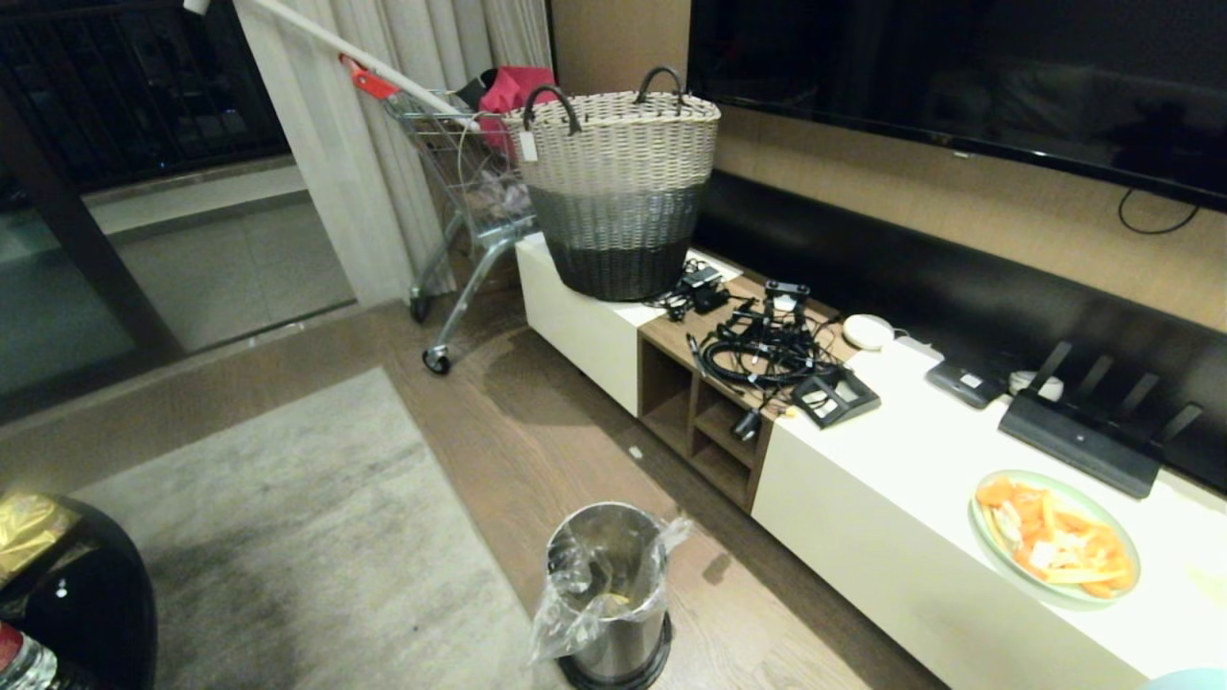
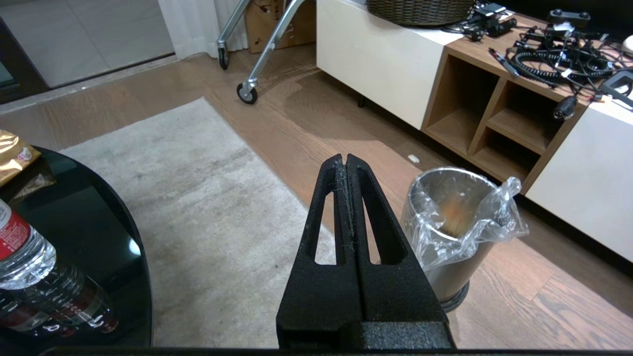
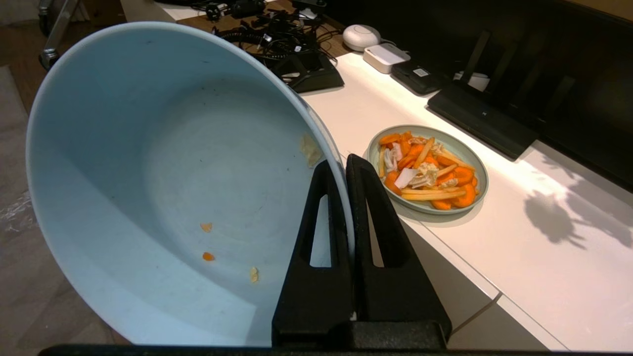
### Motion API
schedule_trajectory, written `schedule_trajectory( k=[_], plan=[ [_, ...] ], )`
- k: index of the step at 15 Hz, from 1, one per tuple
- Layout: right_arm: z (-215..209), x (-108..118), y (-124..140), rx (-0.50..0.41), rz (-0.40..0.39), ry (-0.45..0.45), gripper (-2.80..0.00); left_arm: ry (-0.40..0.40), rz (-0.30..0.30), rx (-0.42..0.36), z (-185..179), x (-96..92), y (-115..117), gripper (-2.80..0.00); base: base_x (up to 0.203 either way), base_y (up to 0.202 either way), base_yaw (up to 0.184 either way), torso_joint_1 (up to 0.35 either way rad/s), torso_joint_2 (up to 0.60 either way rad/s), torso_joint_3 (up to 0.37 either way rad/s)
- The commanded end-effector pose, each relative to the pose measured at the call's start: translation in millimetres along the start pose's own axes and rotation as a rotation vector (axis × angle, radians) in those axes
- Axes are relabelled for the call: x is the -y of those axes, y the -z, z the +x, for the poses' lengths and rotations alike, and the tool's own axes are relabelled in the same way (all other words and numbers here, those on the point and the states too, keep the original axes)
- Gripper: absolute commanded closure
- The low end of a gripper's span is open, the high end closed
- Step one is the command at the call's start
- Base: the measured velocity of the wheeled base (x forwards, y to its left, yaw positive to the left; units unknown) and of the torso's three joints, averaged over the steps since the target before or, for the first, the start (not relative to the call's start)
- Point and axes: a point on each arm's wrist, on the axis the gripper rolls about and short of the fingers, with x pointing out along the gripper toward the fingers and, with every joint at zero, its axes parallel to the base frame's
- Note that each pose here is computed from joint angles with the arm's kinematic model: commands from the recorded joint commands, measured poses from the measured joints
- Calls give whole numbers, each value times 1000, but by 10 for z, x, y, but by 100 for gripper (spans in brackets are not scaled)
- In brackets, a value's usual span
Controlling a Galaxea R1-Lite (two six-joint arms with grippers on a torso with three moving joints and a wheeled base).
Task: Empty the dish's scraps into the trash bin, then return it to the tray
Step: Put the bowl back to the table
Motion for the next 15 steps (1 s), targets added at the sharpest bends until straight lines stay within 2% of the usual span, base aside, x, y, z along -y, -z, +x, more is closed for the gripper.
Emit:
schedule_trajectory(
  k=[1,15],
  plan=[
    [1,0,-1,-1,-1,0,0,0,0,1,0,0,0,0,0,0,0,0,0,0],
    [1,0,-1,-1,-1,0,0,0,0,1,0,0,0,0,0,0,0,0,0,0]
  ],
)
